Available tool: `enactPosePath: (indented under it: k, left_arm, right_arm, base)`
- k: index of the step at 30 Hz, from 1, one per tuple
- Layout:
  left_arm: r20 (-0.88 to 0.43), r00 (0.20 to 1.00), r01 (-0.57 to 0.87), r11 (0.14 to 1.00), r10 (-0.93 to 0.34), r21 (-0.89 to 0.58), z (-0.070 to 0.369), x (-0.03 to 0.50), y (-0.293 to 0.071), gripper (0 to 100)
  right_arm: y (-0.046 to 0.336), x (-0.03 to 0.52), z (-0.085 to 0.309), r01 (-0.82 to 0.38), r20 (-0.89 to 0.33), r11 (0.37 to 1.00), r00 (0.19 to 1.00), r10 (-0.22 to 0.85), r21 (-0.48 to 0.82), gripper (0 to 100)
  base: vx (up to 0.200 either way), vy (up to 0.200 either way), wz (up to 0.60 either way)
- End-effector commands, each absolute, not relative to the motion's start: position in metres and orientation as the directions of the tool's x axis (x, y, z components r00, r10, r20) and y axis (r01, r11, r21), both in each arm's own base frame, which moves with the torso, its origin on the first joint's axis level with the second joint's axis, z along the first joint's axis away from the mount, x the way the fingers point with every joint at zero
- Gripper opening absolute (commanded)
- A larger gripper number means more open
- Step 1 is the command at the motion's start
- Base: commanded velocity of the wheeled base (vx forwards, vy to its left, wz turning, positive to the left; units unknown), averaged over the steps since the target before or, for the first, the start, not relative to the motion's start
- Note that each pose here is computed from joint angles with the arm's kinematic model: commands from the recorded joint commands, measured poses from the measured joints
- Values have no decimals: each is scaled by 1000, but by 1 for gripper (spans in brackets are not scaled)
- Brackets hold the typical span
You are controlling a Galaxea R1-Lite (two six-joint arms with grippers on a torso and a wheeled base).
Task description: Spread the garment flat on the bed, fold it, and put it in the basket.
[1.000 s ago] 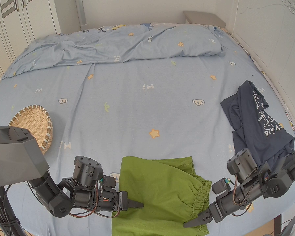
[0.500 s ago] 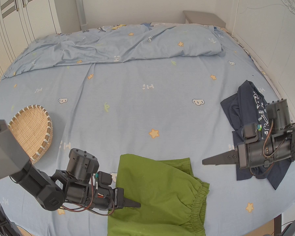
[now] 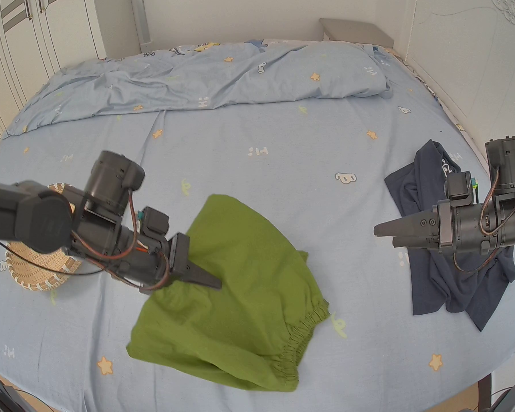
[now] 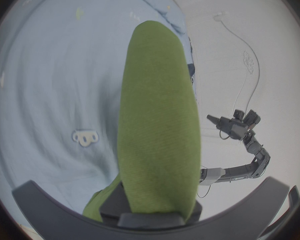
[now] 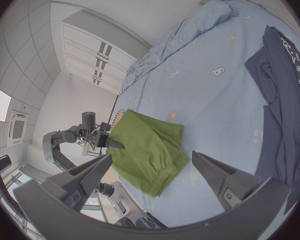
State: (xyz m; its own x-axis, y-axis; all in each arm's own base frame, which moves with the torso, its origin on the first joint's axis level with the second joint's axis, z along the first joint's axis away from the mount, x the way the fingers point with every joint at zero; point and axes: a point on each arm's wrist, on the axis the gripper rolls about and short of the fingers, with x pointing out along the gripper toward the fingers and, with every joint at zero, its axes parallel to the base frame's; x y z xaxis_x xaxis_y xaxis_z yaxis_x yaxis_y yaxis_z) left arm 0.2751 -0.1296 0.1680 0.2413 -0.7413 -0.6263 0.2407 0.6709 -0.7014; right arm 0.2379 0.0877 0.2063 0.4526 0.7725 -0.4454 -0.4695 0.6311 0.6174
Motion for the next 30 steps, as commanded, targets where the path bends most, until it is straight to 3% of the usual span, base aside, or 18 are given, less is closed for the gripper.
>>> enactPosePath:
  k: [1,30]
  left_arm:
    - [-583,341,281,671,-738,-686,207,286,-110,0]
    - [-608,317,271,684,-728,-678,214,278,-110,0]
  right_arm:
    - [87,239,214,-477,-430,630,468,772,613,100]
    - [85,235,219,-484,-419,631,480,771,606,100]
  base:
    - [0,200,0]
    - [0,200,0]
